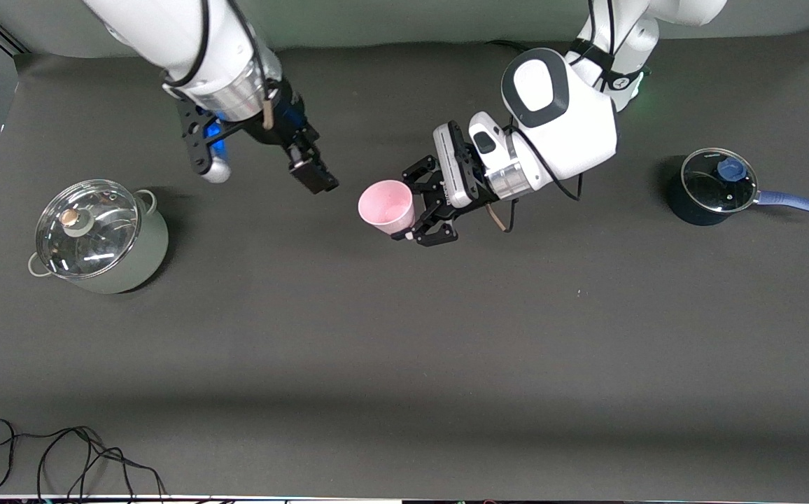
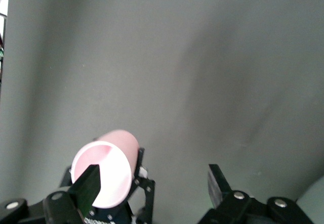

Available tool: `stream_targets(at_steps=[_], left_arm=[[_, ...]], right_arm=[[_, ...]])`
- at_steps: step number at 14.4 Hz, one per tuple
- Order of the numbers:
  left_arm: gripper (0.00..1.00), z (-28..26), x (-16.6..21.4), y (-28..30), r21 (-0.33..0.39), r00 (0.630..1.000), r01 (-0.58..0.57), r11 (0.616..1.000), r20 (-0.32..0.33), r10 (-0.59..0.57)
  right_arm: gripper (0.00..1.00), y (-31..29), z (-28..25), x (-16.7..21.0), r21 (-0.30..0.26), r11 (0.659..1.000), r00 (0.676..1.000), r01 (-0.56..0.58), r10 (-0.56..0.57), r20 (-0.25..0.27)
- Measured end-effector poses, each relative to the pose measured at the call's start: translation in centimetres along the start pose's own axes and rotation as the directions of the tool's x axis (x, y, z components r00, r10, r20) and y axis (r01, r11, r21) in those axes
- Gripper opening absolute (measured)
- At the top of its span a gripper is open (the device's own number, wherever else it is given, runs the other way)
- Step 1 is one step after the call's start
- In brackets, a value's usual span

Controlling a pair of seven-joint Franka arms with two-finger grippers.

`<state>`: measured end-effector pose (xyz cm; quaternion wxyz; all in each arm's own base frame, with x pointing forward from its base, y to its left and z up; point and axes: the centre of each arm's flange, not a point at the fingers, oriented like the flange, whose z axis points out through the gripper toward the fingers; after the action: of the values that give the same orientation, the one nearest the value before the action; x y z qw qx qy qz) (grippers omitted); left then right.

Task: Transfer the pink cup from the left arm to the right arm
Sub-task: 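Close the right gripper on the pink cup's rim beside the left gripper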

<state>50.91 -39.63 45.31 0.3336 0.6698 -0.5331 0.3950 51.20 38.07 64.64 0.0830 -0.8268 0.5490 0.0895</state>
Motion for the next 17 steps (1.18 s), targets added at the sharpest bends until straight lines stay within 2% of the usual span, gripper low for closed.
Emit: stream_targets(at_steps=[4,13,14,17], left_arm=[[0.66,0.0,0.0,-0.1,0.005,1.0,0.003,1.0,0.0,-0.003],[0.66,-0.2,0.0,-0.2,0.017,1.0,0.015,1.0,0.0,-0.015],[0.66,-0.2,0.0,-0.2,0.02,1.0,0.016,1.0,0.0,-0.016],[0.66,-0.2,0.0,-0.2,0.022,1.0,0.018,1.0,0.0,-0.018]], right_arm=[[0.94,-0.2,3.0,-2.9,-0.036,0.999,0.999,0.034,-0.034,0.002],[0.94,-2.6,7.4,-2.7,-0.043,0.999,1.0,0.022,-0.021,0.002],[0.91,-2.6,7.5,-2.7,-0.043,0.999,1.0,0.021,-0.021,0.002],[0.62,-2.6,7.4,-2.7,-0.041,0.999,1.0,0.021,-0.021,0.003]])
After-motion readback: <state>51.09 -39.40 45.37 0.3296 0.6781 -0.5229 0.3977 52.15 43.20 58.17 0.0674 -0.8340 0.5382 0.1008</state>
